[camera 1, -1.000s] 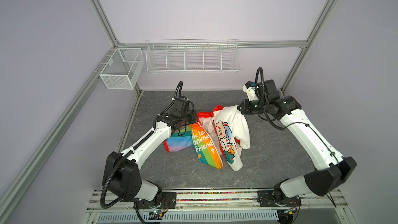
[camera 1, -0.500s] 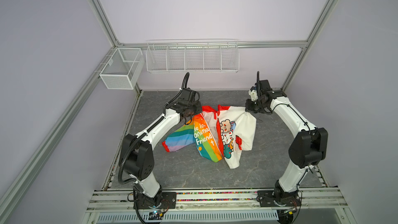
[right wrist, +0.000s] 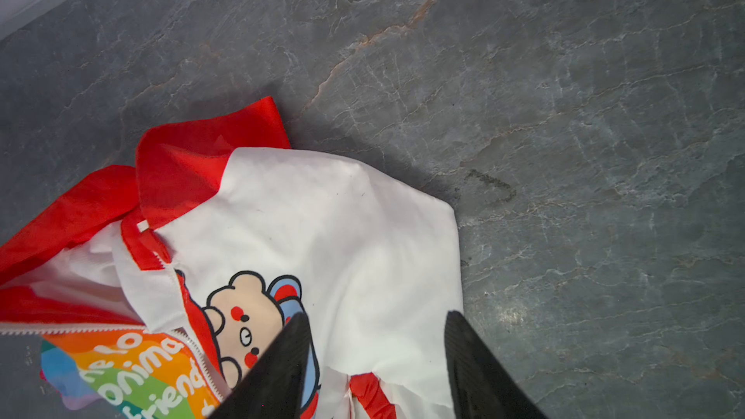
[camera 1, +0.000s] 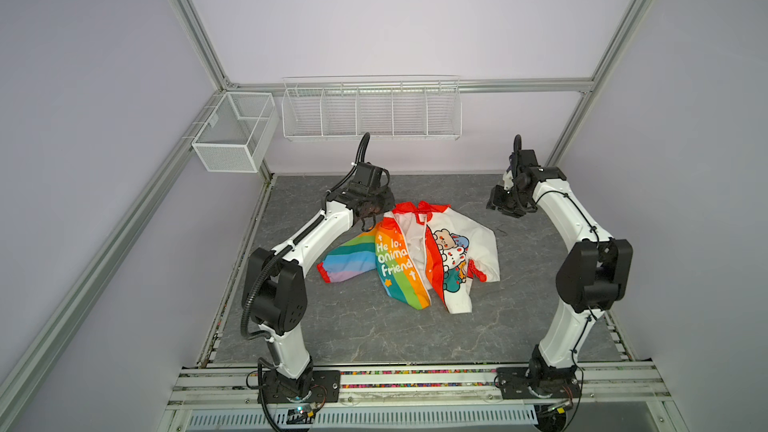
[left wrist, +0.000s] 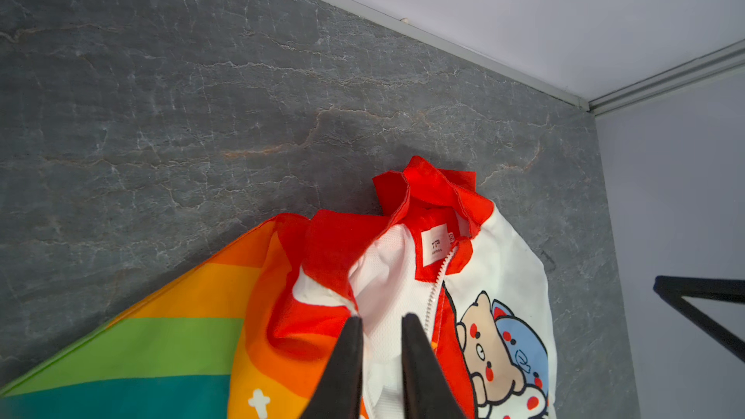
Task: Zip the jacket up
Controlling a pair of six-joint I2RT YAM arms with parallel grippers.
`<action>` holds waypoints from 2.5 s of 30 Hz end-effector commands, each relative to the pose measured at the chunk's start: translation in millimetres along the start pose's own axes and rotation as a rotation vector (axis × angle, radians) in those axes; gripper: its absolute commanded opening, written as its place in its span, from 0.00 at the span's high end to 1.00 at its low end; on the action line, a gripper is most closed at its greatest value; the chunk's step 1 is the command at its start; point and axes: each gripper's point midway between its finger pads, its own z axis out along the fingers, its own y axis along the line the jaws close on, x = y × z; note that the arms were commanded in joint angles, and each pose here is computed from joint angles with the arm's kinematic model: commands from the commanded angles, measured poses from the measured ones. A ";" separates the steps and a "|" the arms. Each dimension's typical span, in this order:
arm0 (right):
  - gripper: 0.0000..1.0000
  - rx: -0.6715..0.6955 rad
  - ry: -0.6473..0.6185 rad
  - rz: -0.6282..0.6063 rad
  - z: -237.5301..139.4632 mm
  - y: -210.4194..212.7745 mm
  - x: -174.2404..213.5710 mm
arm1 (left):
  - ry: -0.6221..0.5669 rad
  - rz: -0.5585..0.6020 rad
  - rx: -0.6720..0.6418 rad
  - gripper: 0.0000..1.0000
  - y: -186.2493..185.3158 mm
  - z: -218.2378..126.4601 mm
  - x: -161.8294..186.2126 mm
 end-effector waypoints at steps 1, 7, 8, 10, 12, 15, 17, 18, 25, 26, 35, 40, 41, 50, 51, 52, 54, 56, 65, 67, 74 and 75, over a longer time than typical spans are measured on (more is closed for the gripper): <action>0.35 -0.065 -0.059 -0.014 -33.4 15.8 4.3 | -0.040 0.004 0.031 0.76 -6.7 -24.5 -2.7; 0.27 -0.107 -0.049 -0.086 -44.3 40.1 39.6 | -0.036 -0.017 0.019 0.70 9.8 -51.3 20.9; 0.27 -0.110 -0.043 -0.093 -43.2 40.7 45.0 | -0.032 -0.023 0.017 0.69 13.6 -54.7 26.7; 0.27 -0.117 -0.014 -0.143 -38.7 54.4 67.6 | -0.013 -0.037 0.010 0.68 23.7 -62.8 43.1; 0.26 -0.124 0.012 -0.164 -33.2 59.6 85.2 | 0.008 -0.054 0.003 0.67 35.0 -70.0 61.9; 0.26 -0.124 0.049 -0.187 -22.8 62.7 110.9 | 0.039 -0.107 0.006 0.66 51.3 -79.9 93.0; 0.25 -0.121 0.073 -0.190 -14.7 62.5 126.1 | 0.057 -0.155 0.042 0.63 56.4 -81.9 115.9; 0.25 -0.126 0.086 -0.190 -9.7 63.3 134.0 | 0.063 -0.180 0.065 0.62 57.5 -80.8 126.6; 0.26 -0.139 0.166 -0.180 23.6 72.7 171.4 | 0.133 -0.259 0.176 0.55 45.0 -60.5 179.5; 0.26 -0.144 0.171 -0.180 26.3 74.6 173.7 | 0.145 -0.257 0.175 0.53 43.5 -56.7 183.7; 0.39 -0.127 0.179 -0.174 35.7 73.1 177.5 | 0.227 -0.244 0.149 0.51 45.1 -25.0 218.0; 0.44 -0.084 0.203 -0.178 48.1 63.2 184.4 | 0.240 -0.241 0.126 0.59 51.7 -16.6 225.0; 0.45 -0.079 0.208 -0.178 50.3 61.4 185.6 | 0.239 -0.241 0.123 0.61 52.6 -15.7 225.1; 0.73 -0.064 0.217 -0.174 59.1 57.4 187.4 | 0.246 -0.224 0.112 0.80 52.3 -12.8 224.4; 0.77 -0.062 0.216 -0.175 58.8 56.9 187.1 | 0.242 -0.220 0.108 0.77 52.2 -14.8 222.8; 0.81 -0.058 0.213 -0.174 58.4 55.3 186.1 | 0.239 -0.217 0.100 0.72 52.8 -17.7 221.3; 0.87 -0.051 0.211 -0.172 57.7 52.2 184.7 | 0.233 -0.206 0.076 0.62 56.5 -23.5 219.4; 0.91 -0.050 0.210 -0.170 56.3 49.9 183.4 | 0.225 -0.196 0.055 0.57 60.6 -30.8 218.0; 0.93 -0.068 0.196 -0.156 47.3 40.2 174.3 | 0.228 -0.227 0.020 0.50 80.5 -42.3 233.4; 0.93 -0.066 0.197 -0.147 47.0 34.7 173.5 | 0.230 -0.235 0.029 0.50 79.7 -39.1 234.9; 0.93 -0.046 0.207 -0.118 49.8 11.2 167.8 | 0.245 -0.229 0.044 0.52 71.0 -22.2 232.5; 0.93 -0.043 0.212 -0.118 51.1 9.1 167.4 | 0.245 -0.227 0.050 0.52 69.0 -20.1 231.3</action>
